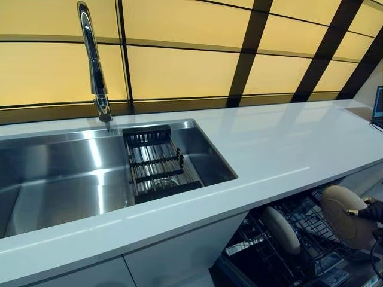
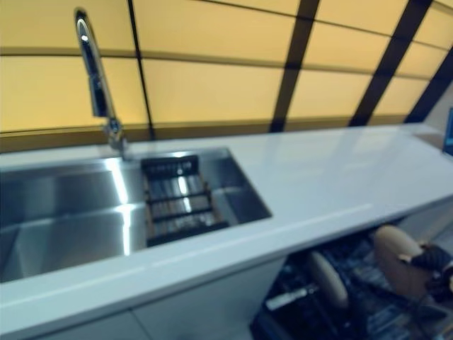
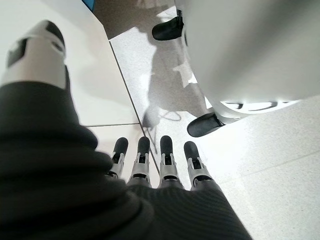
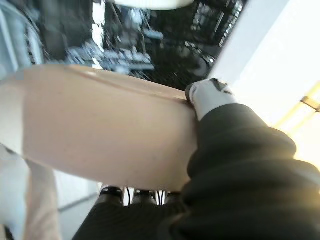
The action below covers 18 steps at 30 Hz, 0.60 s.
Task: Take plates into dishwasher
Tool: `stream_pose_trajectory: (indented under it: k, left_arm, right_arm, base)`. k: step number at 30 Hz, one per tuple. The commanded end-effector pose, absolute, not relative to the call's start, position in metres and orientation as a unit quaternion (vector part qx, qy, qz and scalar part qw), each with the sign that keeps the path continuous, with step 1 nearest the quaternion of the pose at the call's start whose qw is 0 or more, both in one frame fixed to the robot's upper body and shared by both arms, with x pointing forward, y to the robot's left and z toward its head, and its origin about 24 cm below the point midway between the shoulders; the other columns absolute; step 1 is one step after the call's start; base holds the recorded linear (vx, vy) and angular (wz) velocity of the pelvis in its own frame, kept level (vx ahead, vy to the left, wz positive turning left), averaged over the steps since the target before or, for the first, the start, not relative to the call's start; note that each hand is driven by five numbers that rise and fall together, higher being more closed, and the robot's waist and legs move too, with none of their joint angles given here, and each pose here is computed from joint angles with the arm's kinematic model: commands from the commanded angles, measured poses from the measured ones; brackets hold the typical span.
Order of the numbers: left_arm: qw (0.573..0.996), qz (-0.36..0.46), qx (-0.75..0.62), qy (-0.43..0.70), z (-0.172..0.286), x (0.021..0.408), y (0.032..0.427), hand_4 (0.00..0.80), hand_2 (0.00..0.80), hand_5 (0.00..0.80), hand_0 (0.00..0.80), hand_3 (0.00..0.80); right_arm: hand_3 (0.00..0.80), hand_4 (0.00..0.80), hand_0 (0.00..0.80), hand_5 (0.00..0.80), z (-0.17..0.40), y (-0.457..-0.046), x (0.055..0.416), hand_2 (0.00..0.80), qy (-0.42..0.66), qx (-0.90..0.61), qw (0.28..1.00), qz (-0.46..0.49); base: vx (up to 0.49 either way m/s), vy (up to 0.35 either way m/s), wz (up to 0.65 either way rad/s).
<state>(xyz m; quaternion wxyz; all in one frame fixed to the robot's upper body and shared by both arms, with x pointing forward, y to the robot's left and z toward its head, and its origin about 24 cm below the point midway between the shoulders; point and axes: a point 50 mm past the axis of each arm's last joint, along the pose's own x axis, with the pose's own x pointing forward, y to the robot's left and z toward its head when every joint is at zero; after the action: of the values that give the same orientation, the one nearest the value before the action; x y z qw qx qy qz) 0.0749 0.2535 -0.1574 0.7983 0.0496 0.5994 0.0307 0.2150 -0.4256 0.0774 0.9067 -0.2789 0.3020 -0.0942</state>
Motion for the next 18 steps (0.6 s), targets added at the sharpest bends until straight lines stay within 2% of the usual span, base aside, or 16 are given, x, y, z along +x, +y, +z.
stream_pose_trajectory:
  k: [1,9,18]
  left_arm:
    - [0.809,0.028,0.06,0.584,-0.154,0.092,0.257,0.0,0.0,0.0,0.0,0.0]
    - [0.813,0.028,0.054,0.579,-0.155,0.094,0.254,0.0,0.0,0.0,0.0,0.0]
    - [0.814,0.031,0.055,0.578,-0.154,0.096,0.254,0.0,0.0,0.0,0.0,0.0]
  right_arm:
    - [0.8,0.8,0.8,0.8,0.103,-0.425,0.232,0.8,0.231,-0.244,0.936,-0.105]
    - [0.8,0.8,0.8,0.8,0.073,-0.396,0.236,0.8,0.252,-0.235,0.938,-0.041]
    - [0.8,0.8,0.8,0.8,0.06,-0.383,0.236,0.8,0.262,-0.26,0.929,-0.012]
  base:
    - [0.0,0.0,0.0]
    - [0.0,0.0,0.0]
    - [0.0,0.0,0.0]
